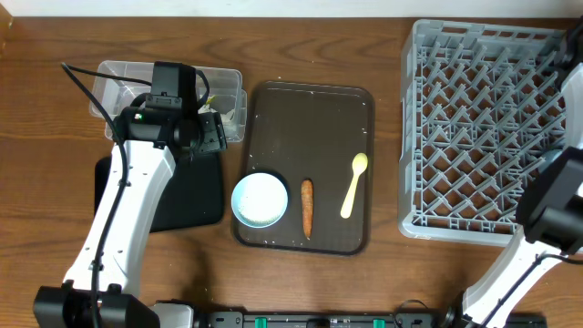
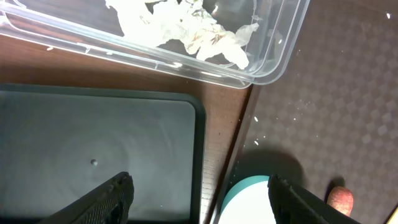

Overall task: Sort waste into correct bins and load items into the dishwasher rack
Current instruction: 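Lift the blue bowl with the right gripper and set it in the rack, then move the right gripper to the yellow spoon and grasp it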

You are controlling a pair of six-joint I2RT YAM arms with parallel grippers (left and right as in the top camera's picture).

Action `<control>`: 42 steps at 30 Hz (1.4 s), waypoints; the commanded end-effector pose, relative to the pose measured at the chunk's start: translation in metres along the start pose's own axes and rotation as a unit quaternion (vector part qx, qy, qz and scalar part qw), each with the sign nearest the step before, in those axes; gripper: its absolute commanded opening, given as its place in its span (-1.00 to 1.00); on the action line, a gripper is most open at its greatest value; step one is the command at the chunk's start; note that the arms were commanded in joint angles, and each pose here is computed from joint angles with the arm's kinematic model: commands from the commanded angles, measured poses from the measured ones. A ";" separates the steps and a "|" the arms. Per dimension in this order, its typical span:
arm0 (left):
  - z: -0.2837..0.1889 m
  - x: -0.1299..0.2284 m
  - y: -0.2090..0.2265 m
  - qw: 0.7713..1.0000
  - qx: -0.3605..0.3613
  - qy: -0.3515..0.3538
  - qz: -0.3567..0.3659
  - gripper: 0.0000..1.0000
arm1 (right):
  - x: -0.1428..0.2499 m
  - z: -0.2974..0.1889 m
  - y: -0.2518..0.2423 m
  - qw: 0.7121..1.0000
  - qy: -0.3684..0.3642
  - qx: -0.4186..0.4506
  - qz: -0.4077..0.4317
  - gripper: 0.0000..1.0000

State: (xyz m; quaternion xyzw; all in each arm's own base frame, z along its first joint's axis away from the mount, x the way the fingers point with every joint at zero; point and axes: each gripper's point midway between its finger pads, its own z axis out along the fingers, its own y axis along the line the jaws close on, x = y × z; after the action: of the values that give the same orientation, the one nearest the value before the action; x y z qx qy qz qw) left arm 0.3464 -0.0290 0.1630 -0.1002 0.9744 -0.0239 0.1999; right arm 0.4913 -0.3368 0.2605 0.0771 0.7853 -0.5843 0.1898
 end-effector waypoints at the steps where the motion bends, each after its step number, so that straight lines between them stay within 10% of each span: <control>1: 0.001 0.001 0.004 1.000 -0.007 0.001 0.002 0.43 | -0.001 -0.007 0.023 1.000 0.008 -0.008 -0.005 -0.97; 10: 0.001 0.001 0.004 1.000 -0.007 0.002 -0.003 0.43 | 0.000 -0.044 0.069 0.998 0.019 -0.062 -0.014 -0.94; 29: 0.001 0.002 0.004 1.000 -0.008 0.002 -0.003 0.43 | 0.002 -0.096 0.052 0.989 0.013 -0.131 0.069 0.64; 32: 0.001 0.002 0.004 1.000 -0.008 0.002 -0.003 0.43 | -0.020 -0.124 0.037 0.970 -0.048 -0.212 0.108 0.97; 42: 0.001 0.001 0.004 1.000 -0.007 0.001 -0.003 0.45 | -0.037 -0.298 0.059 0.780 -0.171 -0.592 0.110 0.59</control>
State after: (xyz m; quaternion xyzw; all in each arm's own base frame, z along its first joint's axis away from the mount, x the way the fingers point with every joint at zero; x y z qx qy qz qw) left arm 0.3462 -0.0290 0.1627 -0.1006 0.9744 -0.0240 0.1995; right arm 0.4757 -0.1130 0.3099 -0.0065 0.9089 -0.1620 0.3842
